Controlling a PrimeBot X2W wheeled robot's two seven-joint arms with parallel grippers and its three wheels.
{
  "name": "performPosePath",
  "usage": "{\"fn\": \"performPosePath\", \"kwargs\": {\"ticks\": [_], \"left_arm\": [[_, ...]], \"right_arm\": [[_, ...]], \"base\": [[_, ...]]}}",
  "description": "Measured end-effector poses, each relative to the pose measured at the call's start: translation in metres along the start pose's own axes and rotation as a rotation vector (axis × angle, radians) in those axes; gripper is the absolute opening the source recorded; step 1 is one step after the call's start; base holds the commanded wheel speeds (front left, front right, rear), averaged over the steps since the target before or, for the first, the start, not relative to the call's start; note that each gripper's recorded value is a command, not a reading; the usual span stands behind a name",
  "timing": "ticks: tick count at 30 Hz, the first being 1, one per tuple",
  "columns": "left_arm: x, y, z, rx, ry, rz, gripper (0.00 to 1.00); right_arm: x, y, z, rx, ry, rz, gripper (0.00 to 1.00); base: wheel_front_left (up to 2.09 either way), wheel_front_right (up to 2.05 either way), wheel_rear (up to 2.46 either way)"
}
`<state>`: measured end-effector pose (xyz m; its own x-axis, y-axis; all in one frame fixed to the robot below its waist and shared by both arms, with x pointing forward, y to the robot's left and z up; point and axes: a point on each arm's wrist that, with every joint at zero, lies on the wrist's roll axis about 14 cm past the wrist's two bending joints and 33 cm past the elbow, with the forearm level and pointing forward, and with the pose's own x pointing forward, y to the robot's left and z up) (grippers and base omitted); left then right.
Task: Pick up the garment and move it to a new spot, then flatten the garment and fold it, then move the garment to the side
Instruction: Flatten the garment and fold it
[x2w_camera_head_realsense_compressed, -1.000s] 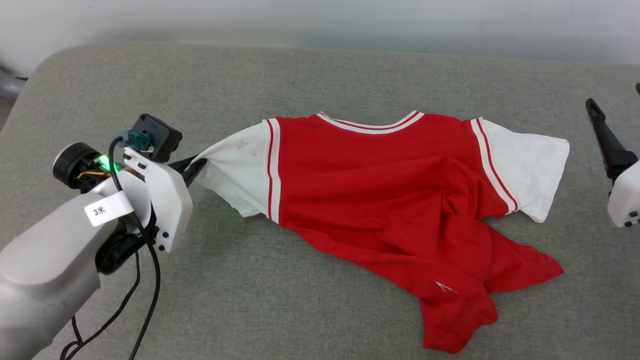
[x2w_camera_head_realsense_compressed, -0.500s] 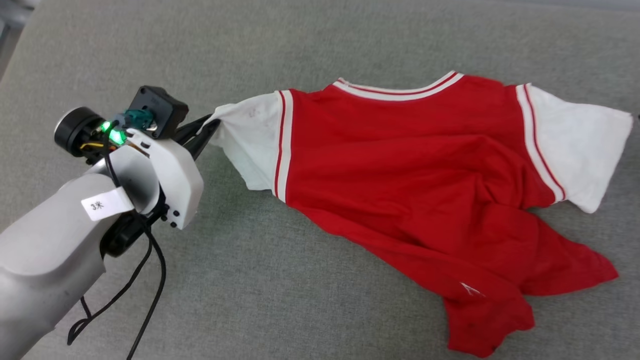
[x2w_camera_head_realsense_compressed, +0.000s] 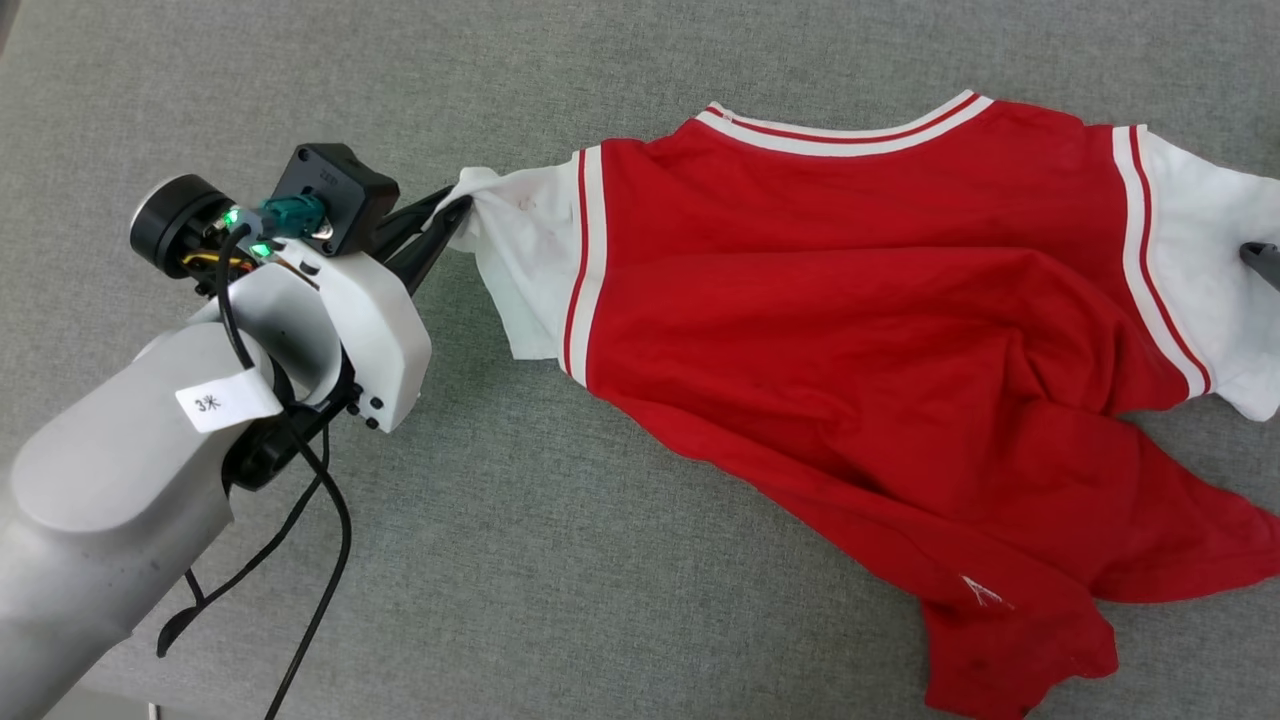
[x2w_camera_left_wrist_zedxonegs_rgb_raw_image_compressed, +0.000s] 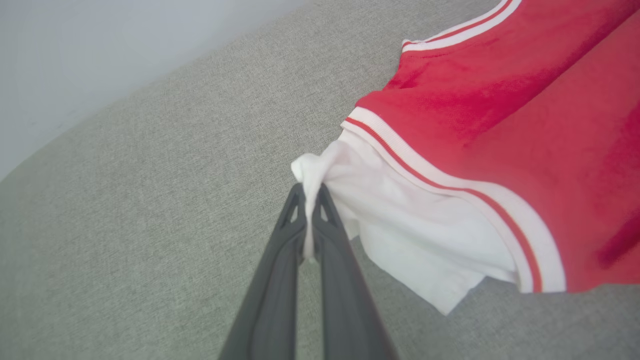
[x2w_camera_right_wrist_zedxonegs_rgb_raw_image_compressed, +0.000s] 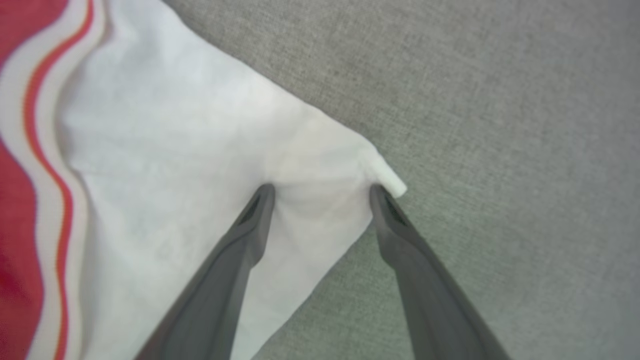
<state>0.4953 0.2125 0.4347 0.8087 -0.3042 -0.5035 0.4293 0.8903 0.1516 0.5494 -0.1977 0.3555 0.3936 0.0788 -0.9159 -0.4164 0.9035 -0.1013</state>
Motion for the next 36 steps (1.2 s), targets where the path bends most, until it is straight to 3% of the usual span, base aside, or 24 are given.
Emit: {"fn": "performPosePath", "kwargs": {"ticks": [5, 6, 7, 12, 18, 22, 23, 36], "left_arm": [[0.001, 0.002, 0.001, 0.003, -0.005, 0.001, 0.0], [0.001, 0.002, 0.002, 0.003, -0.007, 0.002, 0.0], [0.001, 0.002, 0.002, 0.004, -0.008, 0.002, 0.0], [-0.003, 0.003, 0.008, 0.002, -0.029, 0.007, 0.0], [-0.017, 0.004, 0.035, 0.024, -0.105, 0.021, 0.0], [-0.034, 0.007, 0.064, 0.053, -0.187, 0.049, 0.0], [-0.05, 0.008, 0.09, 0.081, -0.264, 0.068, 0.0], [-0.135, 0.003, 0.224, 0.221, -0.662, 0.147, 0.0]], "right_arm": [[0.005, 0.001, -0.006, 0.009, 0.01, 0.009, 1.0], [0.005, 0.0, -0.006, 0.009, 0.004, 0.008, 0.33], [0.004, 0.0, -0.005, 0.014, -0.007, 0.011, 0.0], [-0.007, 0.003, 0.009, 0.032, -0.109, 0.023, 0.0], [-0.046, -0.001, 0.043, 0.035, -0.326, 0.003, 0.0], [-0.091, -0.008, 0.069, 0.022, -0.505, -0.031, 0.0], [-0.127, -0.011, 0.083, 0.006, -0.624, -0.054, 0.0], [-0.299, -0.023, 0.121, -0.048, -1.115, -0.186, 0.0]], "base": [[0.0, 0.0, 0.0], [0.0, 0.0, 0.0], [0.0, 0.0, 0.0], [0.0, 0.0, 0.0], [0.0, 0.0, 0.0], [0.0, 0.0, 0.0], [0.0, 0.0, 0.0], [0.0, 0.0, 0.0]]}}
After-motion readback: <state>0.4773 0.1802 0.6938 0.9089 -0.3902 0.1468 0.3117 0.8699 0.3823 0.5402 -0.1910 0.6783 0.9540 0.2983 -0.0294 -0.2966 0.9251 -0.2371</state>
